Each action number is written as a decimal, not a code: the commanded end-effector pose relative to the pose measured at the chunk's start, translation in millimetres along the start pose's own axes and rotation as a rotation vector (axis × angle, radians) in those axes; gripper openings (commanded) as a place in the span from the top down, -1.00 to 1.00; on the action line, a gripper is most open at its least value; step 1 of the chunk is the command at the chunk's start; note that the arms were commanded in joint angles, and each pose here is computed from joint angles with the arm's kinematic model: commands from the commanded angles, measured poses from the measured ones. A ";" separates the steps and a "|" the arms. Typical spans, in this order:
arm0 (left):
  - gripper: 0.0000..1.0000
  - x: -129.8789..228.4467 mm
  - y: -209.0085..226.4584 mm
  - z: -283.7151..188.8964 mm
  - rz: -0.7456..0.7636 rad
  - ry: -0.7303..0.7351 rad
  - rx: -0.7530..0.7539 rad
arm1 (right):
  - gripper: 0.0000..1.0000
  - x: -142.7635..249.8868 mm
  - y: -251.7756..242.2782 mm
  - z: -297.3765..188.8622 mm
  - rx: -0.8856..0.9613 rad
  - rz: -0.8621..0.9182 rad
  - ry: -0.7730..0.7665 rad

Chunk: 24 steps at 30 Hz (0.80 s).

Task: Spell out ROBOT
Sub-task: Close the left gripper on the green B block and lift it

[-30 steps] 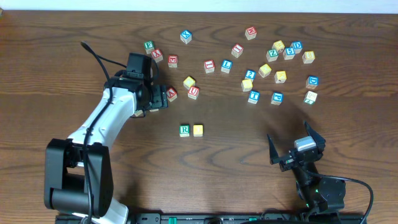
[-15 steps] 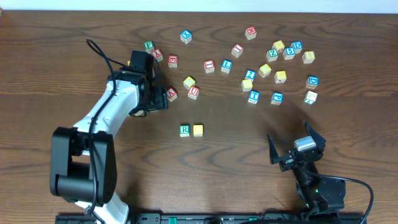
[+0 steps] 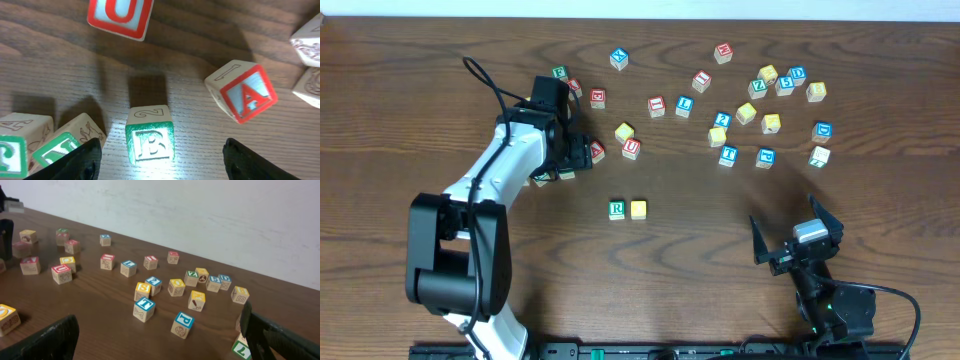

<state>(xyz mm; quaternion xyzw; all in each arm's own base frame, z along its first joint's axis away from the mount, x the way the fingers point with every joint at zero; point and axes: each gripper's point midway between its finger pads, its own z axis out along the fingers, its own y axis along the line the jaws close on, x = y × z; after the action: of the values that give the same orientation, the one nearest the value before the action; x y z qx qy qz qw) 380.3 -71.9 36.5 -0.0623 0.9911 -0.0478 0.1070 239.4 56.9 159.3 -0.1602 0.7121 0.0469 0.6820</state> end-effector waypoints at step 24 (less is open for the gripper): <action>-0.29 0.0 2.2 24.8 0.007 0.039 -0.017 | -0.99 0.5 -1.4 -0.4 0.006 0.011 0.000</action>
<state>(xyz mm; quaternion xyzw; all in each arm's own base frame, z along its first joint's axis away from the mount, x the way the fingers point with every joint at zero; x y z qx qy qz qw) 379.1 -71.7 10.7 -0.0627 0.9937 -0.0420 0.0823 239.4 56.9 159.2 -0.1602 0.7122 0.0469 0.6819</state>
